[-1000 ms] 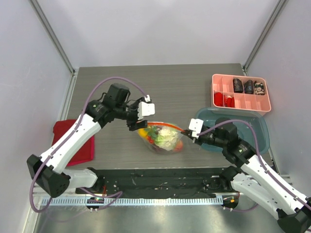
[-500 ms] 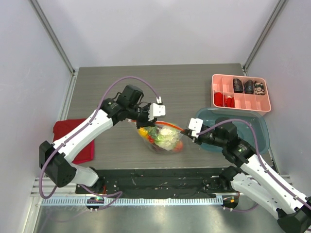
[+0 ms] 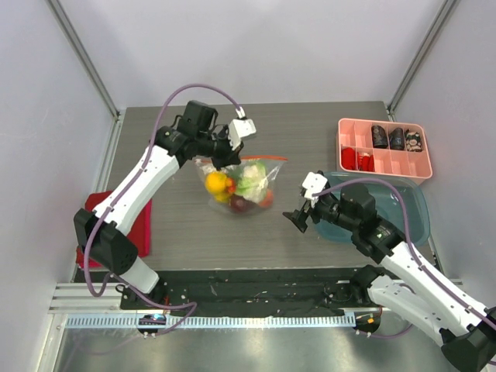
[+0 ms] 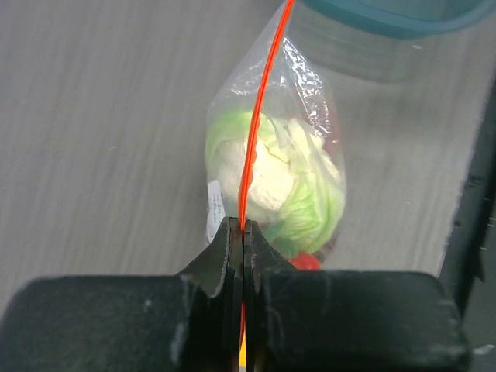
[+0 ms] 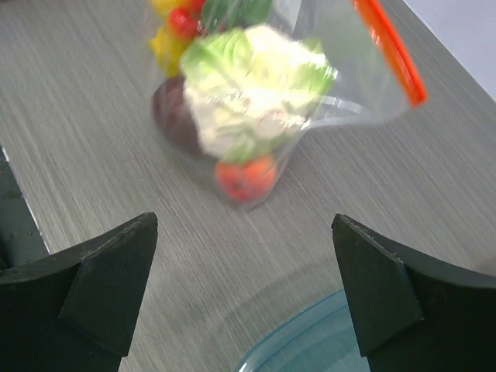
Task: Place the food in the zip-top bag and seal the zipper
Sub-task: Pick up the zipper food storage bag at the center of the board, then place the zipper food storage bag at the center of the board.
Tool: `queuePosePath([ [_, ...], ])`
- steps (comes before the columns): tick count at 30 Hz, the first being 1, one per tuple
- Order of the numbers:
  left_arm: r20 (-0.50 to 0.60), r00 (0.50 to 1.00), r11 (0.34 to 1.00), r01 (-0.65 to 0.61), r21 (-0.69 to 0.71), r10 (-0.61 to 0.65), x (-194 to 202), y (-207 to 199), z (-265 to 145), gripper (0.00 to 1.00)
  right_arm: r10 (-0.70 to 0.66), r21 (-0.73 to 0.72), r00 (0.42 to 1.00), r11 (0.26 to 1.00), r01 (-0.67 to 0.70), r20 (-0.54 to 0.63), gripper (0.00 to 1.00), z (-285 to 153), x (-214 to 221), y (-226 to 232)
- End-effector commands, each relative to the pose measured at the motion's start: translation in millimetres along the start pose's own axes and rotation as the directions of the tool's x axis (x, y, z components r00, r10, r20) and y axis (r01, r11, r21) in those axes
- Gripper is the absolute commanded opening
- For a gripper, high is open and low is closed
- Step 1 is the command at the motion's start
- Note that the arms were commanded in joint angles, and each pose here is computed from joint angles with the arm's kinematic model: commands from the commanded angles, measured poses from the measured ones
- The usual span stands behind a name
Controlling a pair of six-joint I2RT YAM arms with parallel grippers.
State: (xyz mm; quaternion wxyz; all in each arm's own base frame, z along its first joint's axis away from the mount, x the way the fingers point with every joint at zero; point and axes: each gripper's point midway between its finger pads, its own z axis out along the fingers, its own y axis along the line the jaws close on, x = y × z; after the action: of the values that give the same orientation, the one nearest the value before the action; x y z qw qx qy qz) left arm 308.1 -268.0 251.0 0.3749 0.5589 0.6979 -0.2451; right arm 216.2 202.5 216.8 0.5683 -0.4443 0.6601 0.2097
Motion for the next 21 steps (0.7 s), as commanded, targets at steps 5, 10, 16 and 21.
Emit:
queuePosePath([
  [5,0.049,0.973,0.968,-0.217,-0.123,0.224,-33,45,-11,0.0,0.093,0.155,0.992,0.982,-0.106,0.088,1.0,-4,-29,-29],
  [10,-0.016,0.984,0.984,-0.178,0.024,0.178,28,-6,14,0.0,0.14,0.213,0.988,0.965,-0.153,0.072,1.0,-10,-16,-34],
  [16,-0.087,0.991,0.975,-0.083,0.206,0.103,88,-104,38,0.0,0.161,0.254,0.986,0.953,-0.165,0.035,1.0,-19,2,-34],
  [21,-0.159,0.987,0.962,0.042,0.271,0.002,127,-155,50,0.0,0.152,0.288,0.988,0.946,-0.15,0.015,1.0,-22,12,-38],
])
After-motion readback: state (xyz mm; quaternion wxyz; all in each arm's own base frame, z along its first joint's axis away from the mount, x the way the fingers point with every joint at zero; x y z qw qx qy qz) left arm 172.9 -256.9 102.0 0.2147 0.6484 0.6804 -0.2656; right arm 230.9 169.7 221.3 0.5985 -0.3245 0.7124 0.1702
